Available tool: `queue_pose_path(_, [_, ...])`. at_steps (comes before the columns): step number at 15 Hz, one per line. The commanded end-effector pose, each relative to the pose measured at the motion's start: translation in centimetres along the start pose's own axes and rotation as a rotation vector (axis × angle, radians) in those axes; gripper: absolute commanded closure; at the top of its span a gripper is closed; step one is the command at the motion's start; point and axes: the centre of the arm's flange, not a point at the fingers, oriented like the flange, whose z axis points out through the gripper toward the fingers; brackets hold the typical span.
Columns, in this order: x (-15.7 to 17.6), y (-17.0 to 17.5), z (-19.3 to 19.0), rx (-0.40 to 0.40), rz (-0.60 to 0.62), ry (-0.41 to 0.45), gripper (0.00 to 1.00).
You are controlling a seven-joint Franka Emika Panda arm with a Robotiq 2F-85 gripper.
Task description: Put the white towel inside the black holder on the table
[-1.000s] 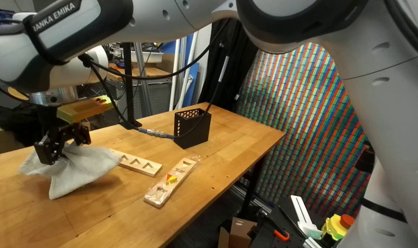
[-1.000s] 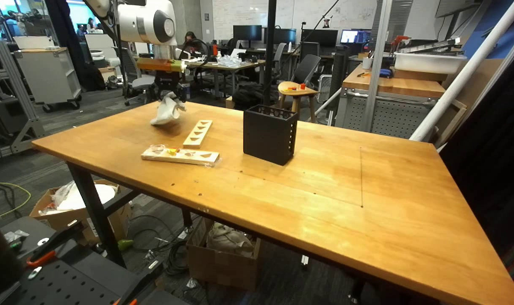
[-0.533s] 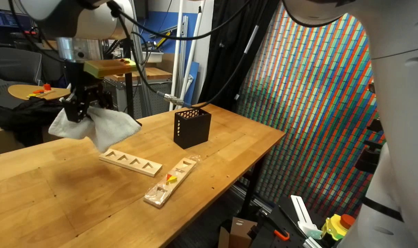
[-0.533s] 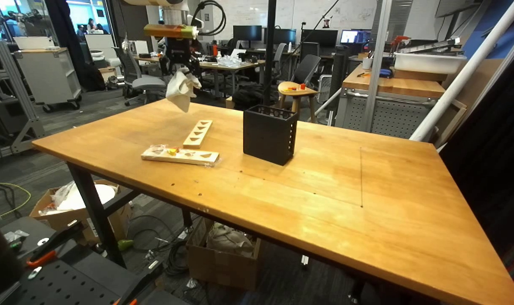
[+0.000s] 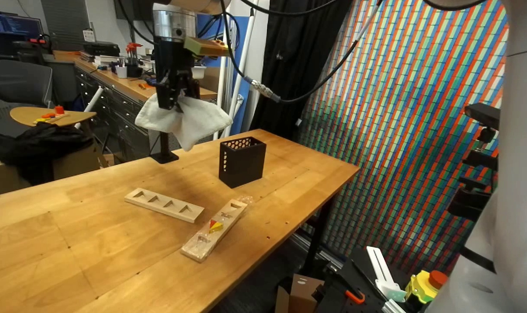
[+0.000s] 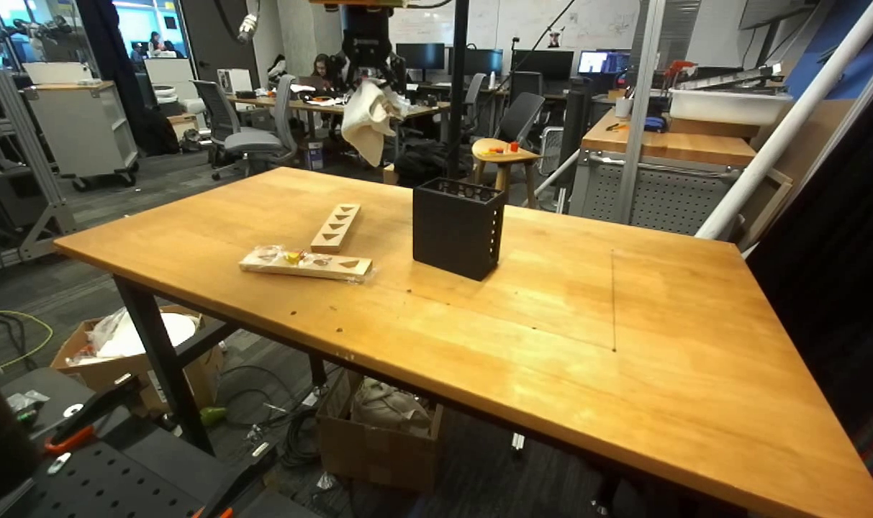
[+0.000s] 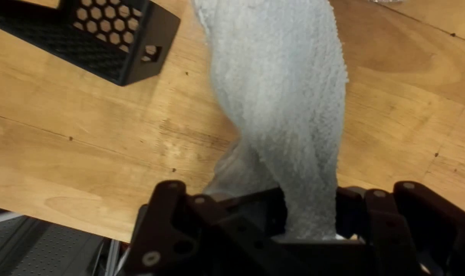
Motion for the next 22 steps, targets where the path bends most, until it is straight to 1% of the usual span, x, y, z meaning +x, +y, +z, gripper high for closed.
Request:
queue_pose_path(1, [-3.0,4.9,-2.7,0.032,0.026,0.011,0.99])
queue_pose_path(2, [-3.7,6.6,-2.9,0.034,0.048,0.017,0.99])
queue_pose_path(6, [-5.7,11.1,-3.1,0.071,0.097,0.03,1.0])
queue_pose_path(10, [-7.3,14.2,-2.3,0.107,0.117,0.044,1.0])
queue_pose_path(13, [-8.1,15.9,-1.8,0.126,0.117,0.042,1.0])
queue_pose_path(17, [-8.2,17.1,-0.4,0.163,0.114,0.053,1.0])
queue_pose_path(22, [-7.9,18.0,3.0,0.233,0.113,0.057,1.0])
